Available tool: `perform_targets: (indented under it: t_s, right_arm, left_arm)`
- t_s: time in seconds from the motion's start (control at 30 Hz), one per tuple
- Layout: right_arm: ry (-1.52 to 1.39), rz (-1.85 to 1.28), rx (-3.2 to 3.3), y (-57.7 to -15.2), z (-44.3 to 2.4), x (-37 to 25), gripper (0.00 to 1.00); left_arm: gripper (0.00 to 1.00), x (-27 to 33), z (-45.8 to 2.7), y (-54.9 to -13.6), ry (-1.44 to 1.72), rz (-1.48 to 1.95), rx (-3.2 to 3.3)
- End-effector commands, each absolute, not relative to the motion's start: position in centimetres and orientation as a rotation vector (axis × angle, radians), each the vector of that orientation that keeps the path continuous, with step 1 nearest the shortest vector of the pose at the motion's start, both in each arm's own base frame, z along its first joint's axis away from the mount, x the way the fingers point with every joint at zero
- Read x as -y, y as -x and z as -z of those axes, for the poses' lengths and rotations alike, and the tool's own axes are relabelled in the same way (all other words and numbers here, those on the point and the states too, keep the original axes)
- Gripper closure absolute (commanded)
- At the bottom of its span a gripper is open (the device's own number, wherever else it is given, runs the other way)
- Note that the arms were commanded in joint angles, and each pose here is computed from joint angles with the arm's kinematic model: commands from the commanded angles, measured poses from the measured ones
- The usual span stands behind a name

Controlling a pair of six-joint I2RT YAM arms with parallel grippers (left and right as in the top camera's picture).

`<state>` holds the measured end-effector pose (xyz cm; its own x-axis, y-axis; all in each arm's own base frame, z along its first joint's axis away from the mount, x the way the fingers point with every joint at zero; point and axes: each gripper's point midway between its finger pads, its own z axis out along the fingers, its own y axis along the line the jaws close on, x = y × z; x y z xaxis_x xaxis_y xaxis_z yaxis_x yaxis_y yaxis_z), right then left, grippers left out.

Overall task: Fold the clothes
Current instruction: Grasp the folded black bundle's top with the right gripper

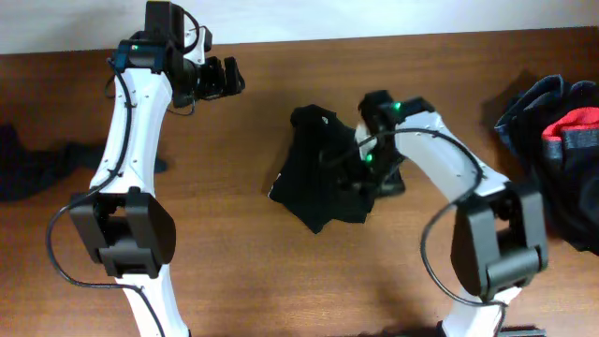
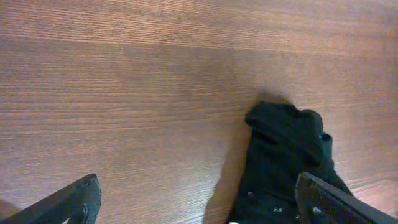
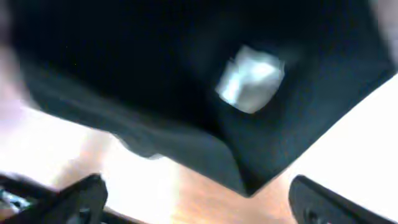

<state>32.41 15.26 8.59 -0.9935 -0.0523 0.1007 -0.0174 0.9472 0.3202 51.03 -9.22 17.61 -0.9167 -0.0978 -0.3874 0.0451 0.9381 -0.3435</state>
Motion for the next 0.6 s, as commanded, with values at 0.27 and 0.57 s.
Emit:
perform_targets:
  t_s: [0.27,0.57]
  right_arm:
    - [-0.176,0.681,3.414,-42.9,-14.3,-17.5,0.15]
    - [-0.179,0.612,3.249,-39.7,-11.7,-17.2,0.63]
  left_arm:
    - [0.01,8.5,-19.8,-51.1,-0.01,0.419,-2.635]
    - [0.01,8.5,-19.8,-51.1,-0.01,0.418,-2.635]
